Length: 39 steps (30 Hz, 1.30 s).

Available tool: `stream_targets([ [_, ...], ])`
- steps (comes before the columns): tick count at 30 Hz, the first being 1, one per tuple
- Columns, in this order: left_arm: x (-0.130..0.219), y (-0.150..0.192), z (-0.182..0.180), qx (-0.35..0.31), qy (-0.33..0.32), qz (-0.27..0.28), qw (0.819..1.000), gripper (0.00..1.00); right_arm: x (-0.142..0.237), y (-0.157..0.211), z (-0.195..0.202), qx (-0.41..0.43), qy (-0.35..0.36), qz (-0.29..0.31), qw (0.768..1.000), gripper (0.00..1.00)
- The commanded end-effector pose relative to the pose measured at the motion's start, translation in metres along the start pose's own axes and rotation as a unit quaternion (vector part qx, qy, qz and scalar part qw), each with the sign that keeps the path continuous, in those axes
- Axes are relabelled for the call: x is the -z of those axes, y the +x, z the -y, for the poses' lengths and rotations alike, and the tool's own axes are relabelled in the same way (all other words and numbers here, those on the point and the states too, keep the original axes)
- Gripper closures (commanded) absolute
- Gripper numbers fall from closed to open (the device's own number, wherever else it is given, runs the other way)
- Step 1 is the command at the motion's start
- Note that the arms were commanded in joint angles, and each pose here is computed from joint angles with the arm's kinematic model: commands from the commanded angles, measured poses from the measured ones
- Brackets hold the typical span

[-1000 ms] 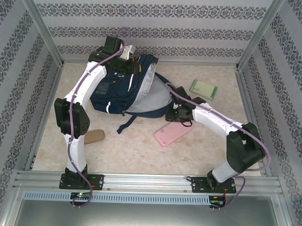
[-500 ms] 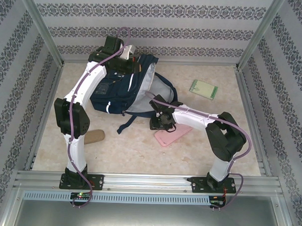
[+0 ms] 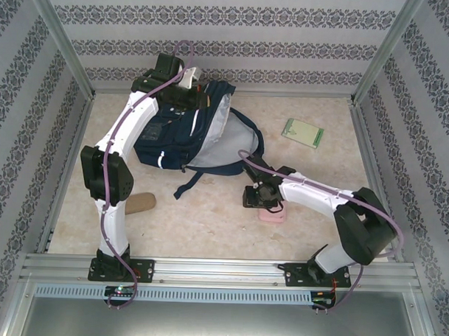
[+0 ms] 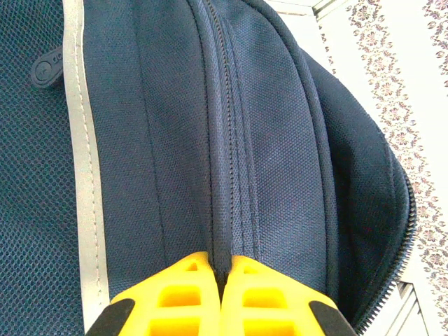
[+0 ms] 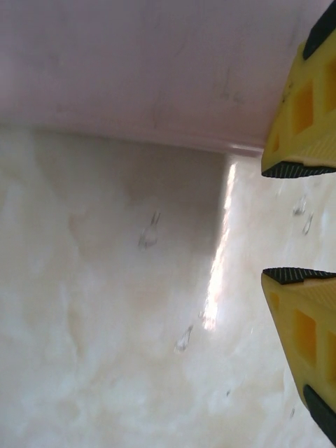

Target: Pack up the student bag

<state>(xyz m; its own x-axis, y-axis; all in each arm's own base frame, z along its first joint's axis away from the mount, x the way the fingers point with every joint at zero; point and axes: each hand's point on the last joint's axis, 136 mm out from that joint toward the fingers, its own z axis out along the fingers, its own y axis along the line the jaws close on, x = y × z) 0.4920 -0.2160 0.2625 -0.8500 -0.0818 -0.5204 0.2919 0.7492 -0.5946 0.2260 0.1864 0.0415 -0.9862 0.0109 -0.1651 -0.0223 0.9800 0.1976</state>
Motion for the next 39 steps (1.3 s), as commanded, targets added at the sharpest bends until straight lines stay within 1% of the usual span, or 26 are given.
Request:
stream_targets([
  [1,0.014,-0.018,0.018,-0.029,0.021,0.037,0.999,1.0,0.014,0.003,0.014,-0.01,0.021,0.011,1.0,0.58],
  [3,0.015,-0.018,0.018,-0.03,0.022,0.036,0.999,1.0,0.029,-0.003,0.013,-0.01,0.022,0.034,0.999,0.56],
  [4,0.014,-0.017,0.018,-0.03,0.021,0.036,0.999,1.0,0.034,-0.004,0.016,-0.011,0.027,0.042,0.999,0.53],
  [7,0.016,-0.017,0.018,-0.029,0.021,0.036,0.999,1.0,0.047,-0.006,0.031,-0.028,0.044,0.063,0.997,0.33],
  [8,0.016,-0.017,0.019,-0.029,0.022,0.036,0.999,1.0,0.049,-0.005,0.035,-0.037,0.041,0.065,0.996,0.27],
  [11,0.016,-0.017,0.019,-0.029,0.022,0.036,0.999,1.0,0.048,0.0,0.048,-0.064,0.029,0.063,0.996,0.03],
  [13,0.016,-0.017,0.019,-0.03,0.023,0.037,0.999,1.0,0.047,0.003,0.05,-0.062,0.016,0.061,0.996,0.02],
  [16,0.016,-0.018,0.019,-0.028,0.023,0.037,0.999,1.0,0.048,0.006,0.058,-0.051,0.026,0.067,0.996,0.02],
  [22,0.015,-0.017,0.018,-0.026,0.023,0.036,0.999,1.0,0.039,0.014,0.085,-0.05,0.086,0.046,0.994,0.02],
  [27,0.014,-0.018,0.02,-0.025,0.025,0.037,0.999,1.0,0.024,0.014,0.085,-0.027,0.099,0.016,0.995,0.02],
  [32,0.013,-0.016,0.018,-0.025,0.021,0.034,0.999,1.0,0.016,0.011,0.083,-0.002,0.103,0.002,0.995,0.02],
  [37,0.013,-0.016,0.017,-0.027,0.019,0.033,0.999,1.0,0.006,0.01,0.069,0.006,0.07,-0.012,0.997,0.02],
  [39,0.012,-0.015,0.016,-0.025,0.019,0.032,0.999,1.0,0.001,0.012,0.069,0.006,0.07,-0.023,0.997,0.02],
])
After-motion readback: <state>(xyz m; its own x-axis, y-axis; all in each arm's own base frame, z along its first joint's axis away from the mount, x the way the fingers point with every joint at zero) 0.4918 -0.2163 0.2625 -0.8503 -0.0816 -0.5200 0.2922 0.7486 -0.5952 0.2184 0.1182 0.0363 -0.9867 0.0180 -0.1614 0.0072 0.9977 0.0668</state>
